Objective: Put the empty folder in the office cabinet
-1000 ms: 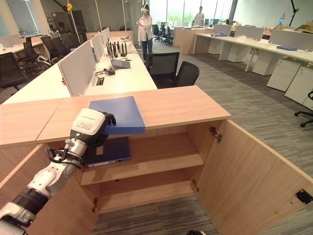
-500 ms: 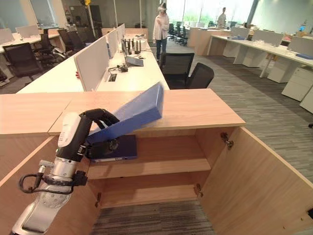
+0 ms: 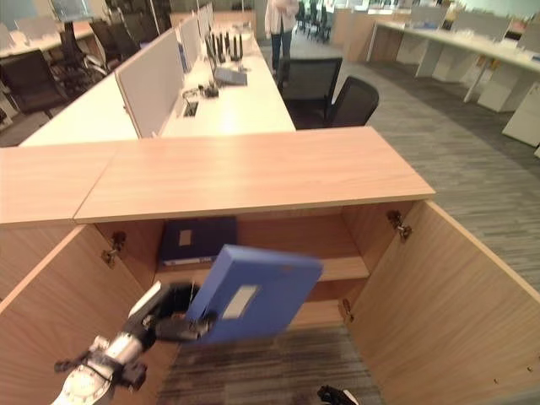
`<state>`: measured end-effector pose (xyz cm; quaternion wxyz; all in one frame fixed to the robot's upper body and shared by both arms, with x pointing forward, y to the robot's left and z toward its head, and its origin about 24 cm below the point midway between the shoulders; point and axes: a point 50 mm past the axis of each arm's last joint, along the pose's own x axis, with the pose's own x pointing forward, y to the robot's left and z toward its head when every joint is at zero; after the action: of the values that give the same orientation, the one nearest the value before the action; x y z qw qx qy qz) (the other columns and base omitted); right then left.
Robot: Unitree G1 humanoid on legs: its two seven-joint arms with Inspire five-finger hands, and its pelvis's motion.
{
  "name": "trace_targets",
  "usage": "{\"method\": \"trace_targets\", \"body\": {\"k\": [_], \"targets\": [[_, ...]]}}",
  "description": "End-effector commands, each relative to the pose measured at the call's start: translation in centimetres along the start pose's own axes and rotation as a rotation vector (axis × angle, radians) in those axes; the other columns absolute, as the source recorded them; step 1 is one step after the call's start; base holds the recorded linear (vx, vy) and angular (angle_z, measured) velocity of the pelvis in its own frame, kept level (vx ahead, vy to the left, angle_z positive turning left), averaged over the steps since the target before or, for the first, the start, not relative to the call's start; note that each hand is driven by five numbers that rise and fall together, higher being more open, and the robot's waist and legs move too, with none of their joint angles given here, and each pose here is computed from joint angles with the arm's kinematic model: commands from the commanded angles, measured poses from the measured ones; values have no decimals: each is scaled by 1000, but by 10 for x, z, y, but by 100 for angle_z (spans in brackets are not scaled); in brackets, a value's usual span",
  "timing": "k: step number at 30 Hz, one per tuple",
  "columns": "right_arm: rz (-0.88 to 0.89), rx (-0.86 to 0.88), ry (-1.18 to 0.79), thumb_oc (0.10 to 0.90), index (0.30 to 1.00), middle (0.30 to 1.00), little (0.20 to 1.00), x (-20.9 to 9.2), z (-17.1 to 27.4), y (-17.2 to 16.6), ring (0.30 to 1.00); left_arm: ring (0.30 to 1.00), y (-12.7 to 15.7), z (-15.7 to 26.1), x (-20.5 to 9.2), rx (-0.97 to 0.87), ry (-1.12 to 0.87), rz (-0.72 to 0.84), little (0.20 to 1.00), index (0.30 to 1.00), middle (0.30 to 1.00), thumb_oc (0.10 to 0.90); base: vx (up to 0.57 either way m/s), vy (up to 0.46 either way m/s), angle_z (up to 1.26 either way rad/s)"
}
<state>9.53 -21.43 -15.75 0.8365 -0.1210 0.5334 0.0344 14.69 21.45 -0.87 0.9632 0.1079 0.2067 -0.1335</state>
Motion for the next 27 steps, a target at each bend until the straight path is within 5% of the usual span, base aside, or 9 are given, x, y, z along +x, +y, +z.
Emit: {"method": "trace_targets", "body": {"k": [1, 12, 17, 27], "targets": [[103, -96, -73, 800, 900, 900, 900, 5, 25, 29, 900, 300, 13, 92, 4, 68, -477, 13, 300, 300, 300, 400, -6, 8, 15], [68, -234, -281, 800, 900, 900, 900, 2, 82, 15, 900, 300, 18, 46, 2, 279, -230, -18, 300, 300, 300, 400, 3, 4, 5], [-29, -470, -639, 800, 900, 900, 900, -30, 156, -2, 900, 300, 15, 52, 3, 240, -265, -84, 300, 300, 300, 400, 0, 0, 0], [-48, -533, -895, 800, 900, 900, 900, -61, 208, 9, 900, 300, 16, 69, -2, 310, -320, -118, 300, 300, 300, 400, 0, 0, 0]]}}
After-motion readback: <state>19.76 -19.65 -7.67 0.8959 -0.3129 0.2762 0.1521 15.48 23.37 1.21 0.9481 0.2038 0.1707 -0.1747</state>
